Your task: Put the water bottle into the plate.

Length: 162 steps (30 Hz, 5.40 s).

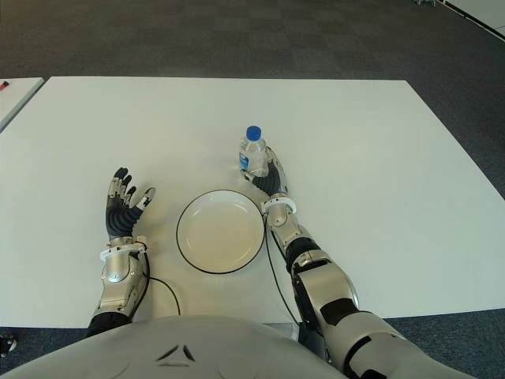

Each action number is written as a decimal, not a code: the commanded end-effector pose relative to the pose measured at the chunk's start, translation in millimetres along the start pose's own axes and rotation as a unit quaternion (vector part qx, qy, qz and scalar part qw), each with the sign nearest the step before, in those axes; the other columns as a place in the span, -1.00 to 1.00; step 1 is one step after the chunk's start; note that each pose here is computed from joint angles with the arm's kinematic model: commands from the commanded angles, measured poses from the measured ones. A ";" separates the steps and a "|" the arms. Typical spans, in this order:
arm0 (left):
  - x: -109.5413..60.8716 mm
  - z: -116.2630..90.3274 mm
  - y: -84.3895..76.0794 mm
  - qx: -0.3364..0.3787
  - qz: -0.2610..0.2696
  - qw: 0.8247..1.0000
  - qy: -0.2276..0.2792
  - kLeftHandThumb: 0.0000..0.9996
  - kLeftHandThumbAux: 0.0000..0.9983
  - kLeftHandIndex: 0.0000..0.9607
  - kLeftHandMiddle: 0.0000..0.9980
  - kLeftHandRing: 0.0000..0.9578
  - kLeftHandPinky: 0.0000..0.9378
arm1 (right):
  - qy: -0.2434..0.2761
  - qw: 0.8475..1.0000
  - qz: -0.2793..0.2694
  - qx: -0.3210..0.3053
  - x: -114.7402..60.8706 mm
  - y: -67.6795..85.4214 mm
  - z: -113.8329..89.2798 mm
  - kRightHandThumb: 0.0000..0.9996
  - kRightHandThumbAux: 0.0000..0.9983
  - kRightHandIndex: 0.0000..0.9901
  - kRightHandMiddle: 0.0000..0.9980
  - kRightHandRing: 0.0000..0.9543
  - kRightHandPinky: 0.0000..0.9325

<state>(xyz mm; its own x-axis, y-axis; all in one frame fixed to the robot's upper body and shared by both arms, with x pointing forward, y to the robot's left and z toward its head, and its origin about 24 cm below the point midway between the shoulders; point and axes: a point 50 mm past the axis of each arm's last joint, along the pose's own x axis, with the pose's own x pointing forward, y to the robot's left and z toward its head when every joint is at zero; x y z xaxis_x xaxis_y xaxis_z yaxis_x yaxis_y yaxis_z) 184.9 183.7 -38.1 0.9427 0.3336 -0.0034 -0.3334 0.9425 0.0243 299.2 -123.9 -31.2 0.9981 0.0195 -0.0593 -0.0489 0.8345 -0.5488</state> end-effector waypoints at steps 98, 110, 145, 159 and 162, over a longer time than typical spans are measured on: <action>-21.0 -17.9 2.7 0.024 -0.003 0.998 0.056 -0.71 0.59 -0.93 -0.98 -1.00 -0.94 | 0.054 0.993 0.011 0.101 8.9 21.4 16.8 0.35 0.31 -0.34 -0.31 -0.30 -0.19; -20.6 -17.4 1.7 0.015 -0.003 0.998 0.054 -0.63 0.60 -0.90 -0.95 -1.00 -0.92 | 0.051 0.994 -0.023 0.099 7.0 19.9 15.8 0.86 0.34 -0.24 0.03 -0.07 -0.05; -20.1 -16.5 1.5 0.008 -0.009 0.999 0.046 -0.57 0.66 -0.90 -0.93 -1.00 -0.90 | 0.072 0.994 -0.019 0.085 4.0 18.4 5.9 0.89 0.33 -0.26 -0.01 0.14 0.31; -19.8 -18.1 2.9 -0.002 -0.006 0.999 0.052 -0.58 0.63 -0.91 -0.95 -1.00 -0.92 | 0.072 0.991 -0.011 0.112 2.6 17.3 3.6 0.88 0.34 -0.29 -0.02 0.18 0.34; -19.3 -18.2 3.3 -0.001 -0.004 0.999 0.052 -0.58 0.62 -0.90 -0.95 -1.00 -0.93 | 0.070 0.990 -0.009 0.121 2.7 16.8 3.7 0.88 0.34 -0.29 -0.02 0.18 0.32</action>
<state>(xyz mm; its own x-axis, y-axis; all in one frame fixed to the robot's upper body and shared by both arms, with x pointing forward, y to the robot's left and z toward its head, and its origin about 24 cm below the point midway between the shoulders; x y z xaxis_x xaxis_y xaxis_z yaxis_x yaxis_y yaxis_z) 181.2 181.0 -36.4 0.9464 0.3228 0.0100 -0.3228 0.9464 0.0041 312.5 -104.6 -21.8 0.9937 -0.0561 -0.0975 0.0183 0.9361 -0.3514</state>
